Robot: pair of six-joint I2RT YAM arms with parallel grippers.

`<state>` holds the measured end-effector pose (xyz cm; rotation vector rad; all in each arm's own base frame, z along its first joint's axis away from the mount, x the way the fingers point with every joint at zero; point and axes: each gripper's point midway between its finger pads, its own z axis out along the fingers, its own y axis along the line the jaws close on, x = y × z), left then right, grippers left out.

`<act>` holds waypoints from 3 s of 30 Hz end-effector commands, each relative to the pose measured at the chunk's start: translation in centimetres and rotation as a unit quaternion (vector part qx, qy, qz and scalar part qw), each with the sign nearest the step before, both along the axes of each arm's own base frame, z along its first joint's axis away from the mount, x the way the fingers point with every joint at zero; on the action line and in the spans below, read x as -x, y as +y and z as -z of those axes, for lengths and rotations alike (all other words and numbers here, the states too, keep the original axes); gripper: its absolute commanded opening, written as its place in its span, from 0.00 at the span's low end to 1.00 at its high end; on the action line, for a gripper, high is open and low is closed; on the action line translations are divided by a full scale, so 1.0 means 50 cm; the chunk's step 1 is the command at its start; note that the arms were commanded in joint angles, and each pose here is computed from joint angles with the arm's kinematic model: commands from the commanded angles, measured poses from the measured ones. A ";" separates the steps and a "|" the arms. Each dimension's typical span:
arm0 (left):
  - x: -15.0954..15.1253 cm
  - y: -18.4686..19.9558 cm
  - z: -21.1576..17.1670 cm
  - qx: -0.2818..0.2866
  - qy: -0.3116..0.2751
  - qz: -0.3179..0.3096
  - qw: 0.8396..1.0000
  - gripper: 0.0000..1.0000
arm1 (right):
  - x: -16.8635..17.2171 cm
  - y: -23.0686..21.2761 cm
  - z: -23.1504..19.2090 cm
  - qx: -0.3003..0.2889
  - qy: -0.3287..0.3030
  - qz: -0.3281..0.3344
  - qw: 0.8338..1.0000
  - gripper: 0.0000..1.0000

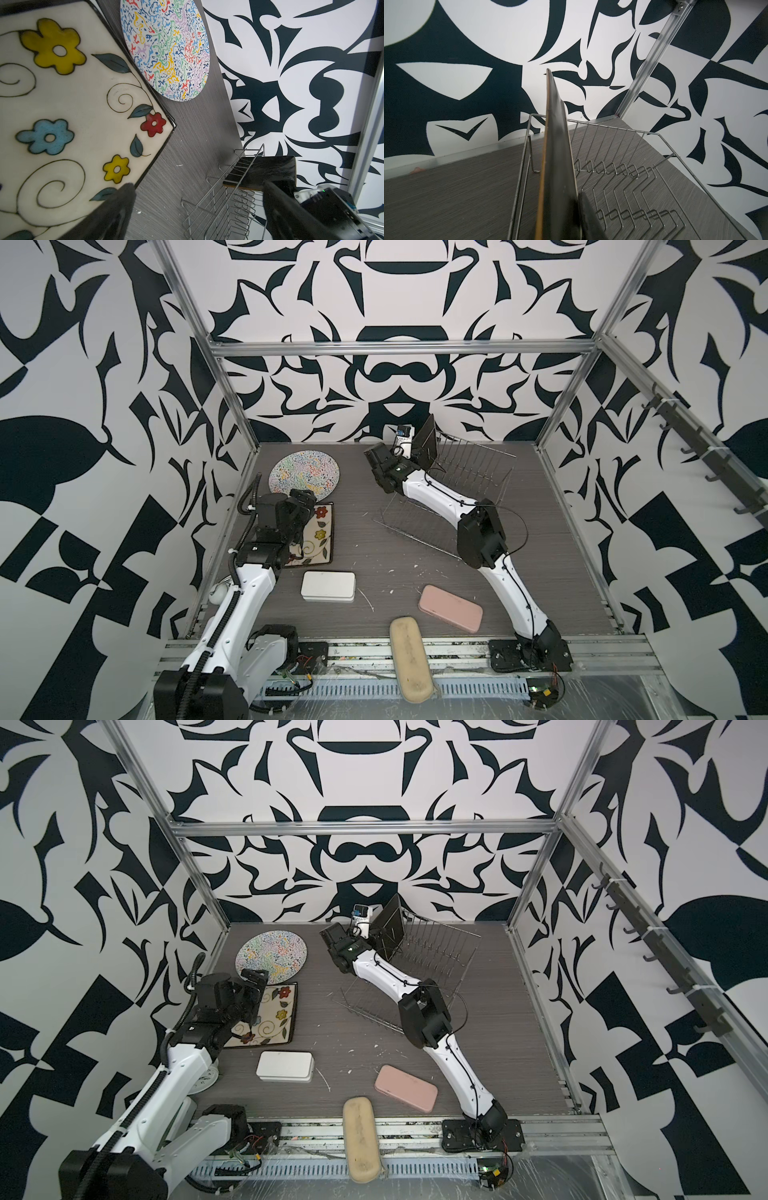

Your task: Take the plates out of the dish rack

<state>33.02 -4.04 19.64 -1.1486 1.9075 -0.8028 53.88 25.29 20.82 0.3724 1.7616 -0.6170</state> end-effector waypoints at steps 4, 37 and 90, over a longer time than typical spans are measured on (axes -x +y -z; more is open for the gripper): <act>0.003 0.002 -0.007 -0.006 -0.005 0.002 1.000 0.99 | -0.011 0.007 -0.026 -0.026 -0.024 0.000 0.999 0.15; 0.010 0.003 -0.005 -0.007 -0.007 0.002 1.000 0.99 | 0.007 0.011 -0.133 0.037 -0.103 0.069 0.992 0.00; 0.022 0.009 -0.016 -0.014 -0.014 -0.002 1.000 0.99 | 0.062 -0.015 -0.362 0.024 -0.213 0.022 0.976 0.00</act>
